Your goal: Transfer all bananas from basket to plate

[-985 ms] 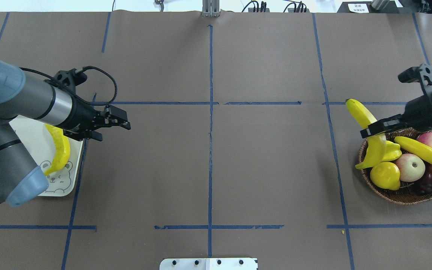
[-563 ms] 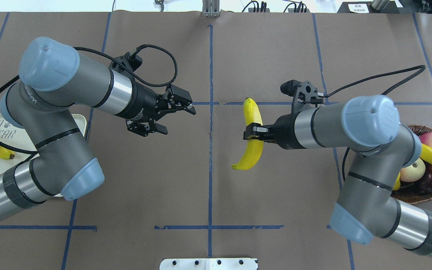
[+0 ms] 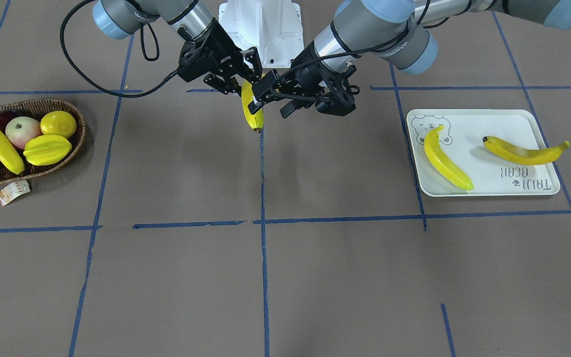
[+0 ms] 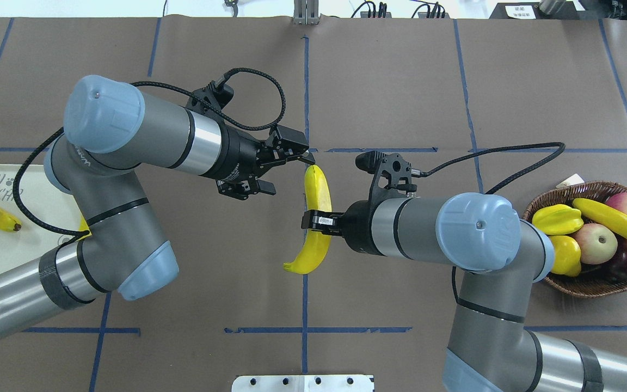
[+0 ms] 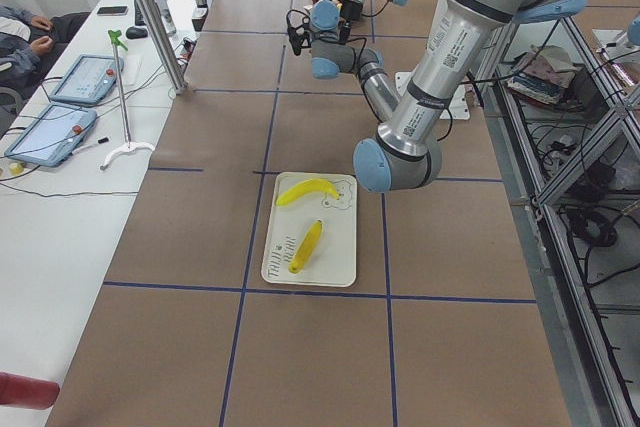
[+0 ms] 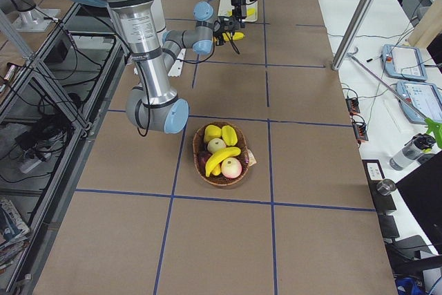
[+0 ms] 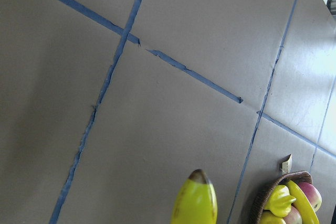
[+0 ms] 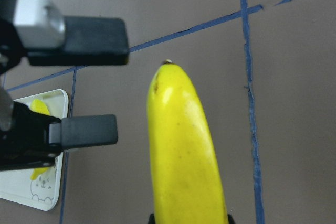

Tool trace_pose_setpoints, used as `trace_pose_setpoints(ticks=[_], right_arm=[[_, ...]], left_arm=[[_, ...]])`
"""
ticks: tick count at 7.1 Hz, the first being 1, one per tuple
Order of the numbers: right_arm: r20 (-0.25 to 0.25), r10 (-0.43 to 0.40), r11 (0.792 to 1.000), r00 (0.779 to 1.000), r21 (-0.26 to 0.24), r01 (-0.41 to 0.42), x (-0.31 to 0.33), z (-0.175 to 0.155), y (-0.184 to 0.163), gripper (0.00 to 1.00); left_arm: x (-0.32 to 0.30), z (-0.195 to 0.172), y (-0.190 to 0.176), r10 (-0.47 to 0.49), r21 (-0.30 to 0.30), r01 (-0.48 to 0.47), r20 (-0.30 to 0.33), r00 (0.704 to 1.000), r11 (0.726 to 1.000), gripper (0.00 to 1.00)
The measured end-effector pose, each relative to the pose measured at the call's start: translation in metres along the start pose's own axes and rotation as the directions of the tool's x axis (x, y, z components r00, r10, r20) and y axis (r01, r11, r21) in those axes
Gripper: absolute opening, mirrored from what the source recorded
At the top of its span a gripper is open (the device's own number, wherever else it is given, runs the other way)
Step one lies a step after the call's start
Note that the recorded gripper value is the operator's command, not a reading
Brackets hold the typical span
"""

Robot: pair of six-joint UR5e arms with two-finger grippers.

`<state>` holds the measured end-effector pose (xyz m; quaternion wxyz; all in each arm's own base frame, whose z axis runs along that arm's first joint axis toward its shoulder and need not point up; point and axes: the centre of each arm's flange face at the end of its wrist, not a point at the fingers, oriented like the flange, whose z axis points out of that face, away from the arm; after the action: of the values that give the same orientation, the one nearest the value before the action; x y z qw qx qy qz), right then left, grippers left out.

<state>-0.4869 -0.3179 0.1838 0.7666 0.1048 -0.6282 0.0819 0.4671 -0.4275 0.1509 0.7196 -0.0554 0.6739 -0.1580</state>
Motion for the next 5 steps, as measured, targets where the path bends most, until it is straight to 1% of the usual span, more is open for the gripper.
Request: trace_pose_setpoints(ticks=[2,3,4,5], right_arm=[[0.005,-0.001,1.0,1.0,-0.005,0.001,-0.003,0.001,0.004,0.13],[0.006,-0.002,1.0,1.0,-0.005,0.002,-0.003,0.0,0.004,0.13],[0.007,-0.002,1.0,1.0,-0.005,0.002,-0.004,0.0,0.005,0.13],[0.007,-0.003,1.0,1.0,-0.006,0.003,-0.004,0.0,0.005,0.13]], left_arm=[[-0.005,0.012,0.005,0.005,-0.012,-0.005,0.011,1.0,1.0,0.99],[-0.008,0.02,0.009,0.004,-0.015,-0.003,0.019,1.0,1.0,0.89],[-0.01,0.025,0.013,0.004,-0.012,-0.004,0.021,1.0,1.0,0.7],[-0.01,0.028,0.016,0.005,-0.006,-0.004,0.02,1.0,1.0,0.66]])
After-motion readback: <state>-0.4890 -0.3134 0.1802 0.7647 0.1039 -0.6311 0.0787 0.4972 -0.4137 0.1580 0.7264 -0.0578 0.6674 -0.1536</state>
